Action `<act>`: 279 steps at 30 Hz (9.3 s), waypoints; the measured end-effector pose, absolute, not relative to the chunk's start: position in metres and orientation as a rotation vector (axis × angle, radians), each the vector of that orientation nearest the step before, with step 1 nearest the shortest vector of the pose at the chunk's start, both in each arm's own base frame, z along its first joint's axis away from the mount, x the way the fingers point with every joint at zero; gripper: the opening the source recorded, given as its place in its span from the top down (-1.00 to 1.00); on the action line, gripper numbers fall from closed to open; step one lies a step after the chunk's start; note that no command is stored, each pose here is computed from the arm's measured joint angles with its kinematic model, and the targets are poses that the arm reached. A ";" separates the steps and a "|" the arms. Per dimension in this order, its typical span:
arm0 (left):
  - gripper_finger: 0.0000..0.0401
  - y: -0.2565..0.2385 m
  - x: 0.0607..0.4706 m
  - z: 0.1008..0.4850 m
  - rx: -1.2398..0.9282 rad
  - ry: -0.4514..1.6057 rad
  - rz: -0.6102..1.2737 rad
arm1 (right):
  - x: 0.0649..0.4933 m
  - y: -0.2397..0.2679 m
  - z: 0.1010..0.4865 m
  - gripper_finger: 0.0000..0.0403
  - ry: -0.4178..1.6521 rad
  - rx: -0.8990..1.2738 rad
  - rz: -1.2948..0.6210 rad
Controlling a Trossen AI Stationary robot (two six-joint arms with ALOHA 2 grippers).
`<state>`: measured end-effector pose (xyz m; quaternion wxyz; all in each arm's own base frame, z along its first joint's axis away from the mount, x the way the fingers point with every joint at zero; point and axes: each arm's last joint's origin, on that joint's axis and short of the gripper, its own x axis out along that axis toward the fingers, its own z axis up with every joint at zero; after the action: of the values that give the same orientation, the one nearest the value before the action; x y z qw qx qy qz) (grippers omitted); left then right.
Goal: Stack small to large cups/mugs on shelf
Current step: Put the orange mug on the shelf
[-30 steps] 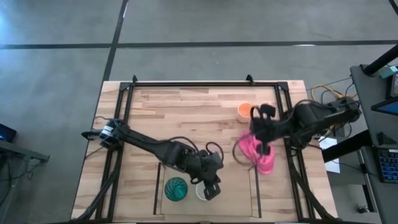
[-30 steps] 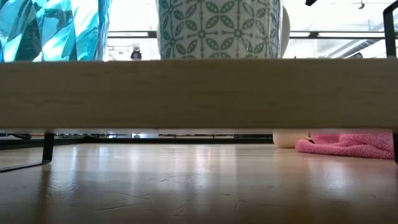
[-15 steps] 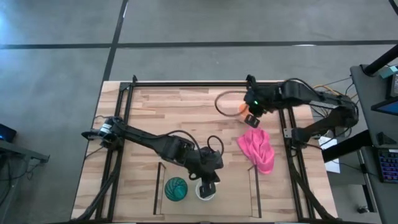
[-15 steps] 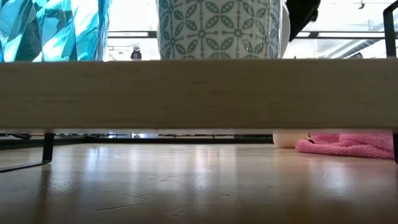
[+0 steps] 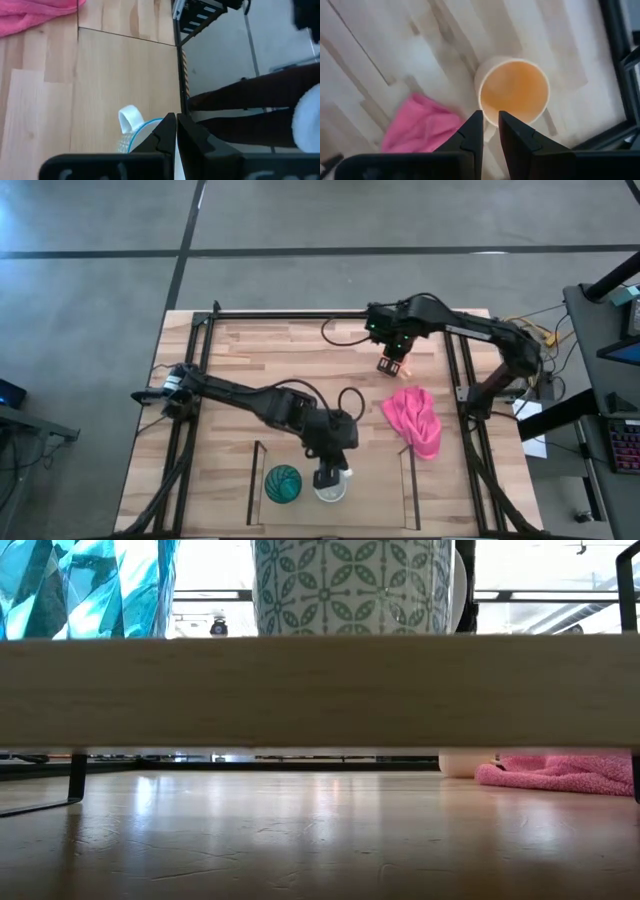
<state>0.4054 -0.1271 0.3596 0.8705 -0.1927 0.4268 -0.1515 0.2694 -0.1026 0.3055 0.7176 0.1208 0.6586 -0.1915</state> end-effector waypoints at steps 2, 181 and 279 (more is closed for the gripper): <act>1.00 -0.124 0.406 0.359 -0.381 0.898 -0.323 | 0.272 -0.107 0.296 0.73 1.525 0.272 -0.414; 1.00 -0.100 0.405 0.355 -0.265 0.940 -0.319 | 0.310 -0.089 0.239 0.95 1.577 0.424 -0.600; 1.00 -0.087 0.366 0.385 -0.388 0.988 -0.080 | 0.260 0.224 0.272 0.96 1.185 -0.216 0.393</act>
<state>0.3664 -0.0870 0.3847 0.8616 -0.1851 0.4711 -0.0379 0.2596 0.2241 0.2716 0.8061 -0.1007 0.5535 0.1836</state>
